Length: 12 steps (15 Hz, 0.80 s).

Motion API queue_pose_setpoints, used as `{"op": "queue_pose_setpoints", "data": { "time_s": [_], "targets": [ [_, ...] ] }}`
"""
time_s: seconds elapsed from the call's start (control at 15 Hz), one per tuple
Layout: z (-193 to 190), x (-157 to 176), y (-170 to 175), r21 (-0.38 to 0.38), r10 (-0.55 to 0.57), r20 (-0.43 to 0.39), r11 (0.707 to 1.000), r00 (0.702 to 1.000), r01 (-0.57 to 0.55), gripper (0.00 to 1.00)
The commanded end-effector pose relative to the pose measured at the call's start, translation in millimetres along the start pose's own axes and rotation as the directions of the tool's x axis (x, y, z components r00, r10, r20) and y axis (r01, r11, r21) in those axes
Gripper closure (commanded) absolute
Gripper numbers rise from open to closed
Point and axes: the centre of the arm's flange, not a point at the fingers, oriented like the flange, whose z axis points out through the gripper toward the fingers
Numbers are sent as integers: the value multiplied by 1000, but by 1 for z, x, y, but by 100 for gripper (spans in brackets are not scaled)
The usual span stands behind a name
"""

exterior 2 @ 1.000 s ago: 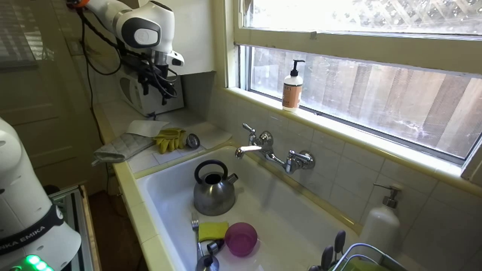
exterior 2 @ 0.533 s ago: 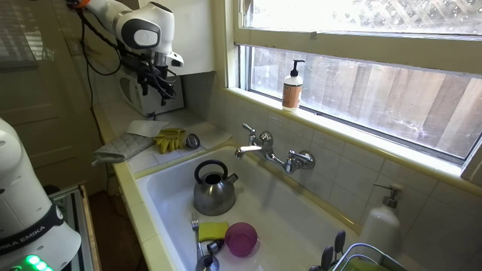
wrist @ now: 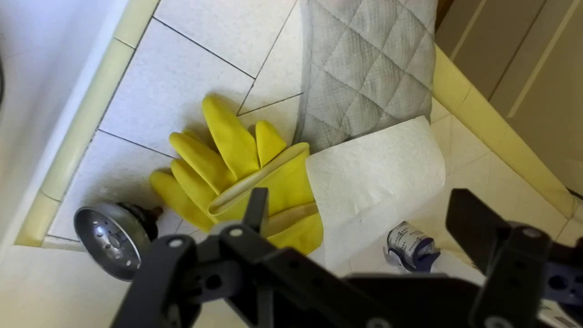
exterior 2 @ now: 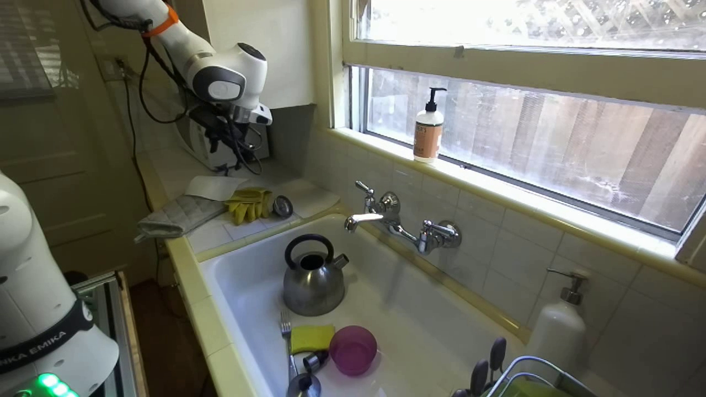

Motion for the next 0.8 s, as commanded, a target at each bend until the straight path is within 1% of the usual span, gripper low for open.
{"op": "queue_pose_setpoints", "data": {
  "time_s": [0.0,0.13,0.27,0.47,0.6,0.73],
  "targets": [
    [14,-9,-17,4,49,-90,999,995,-49,0],
    [21,-6,-26,11,28,-117,1000,993,-27,0],
    [35,-1,-38,32,-3,-110,999,994,7,0],
    [53,-5,-55,63,-42,-67,997,997,46,0],
    [61,-12,-60,51,-55,-38,997,998,57,0],
    [73,-11,-59,45,-78,-4,996,997,78,0]
  ]
}}
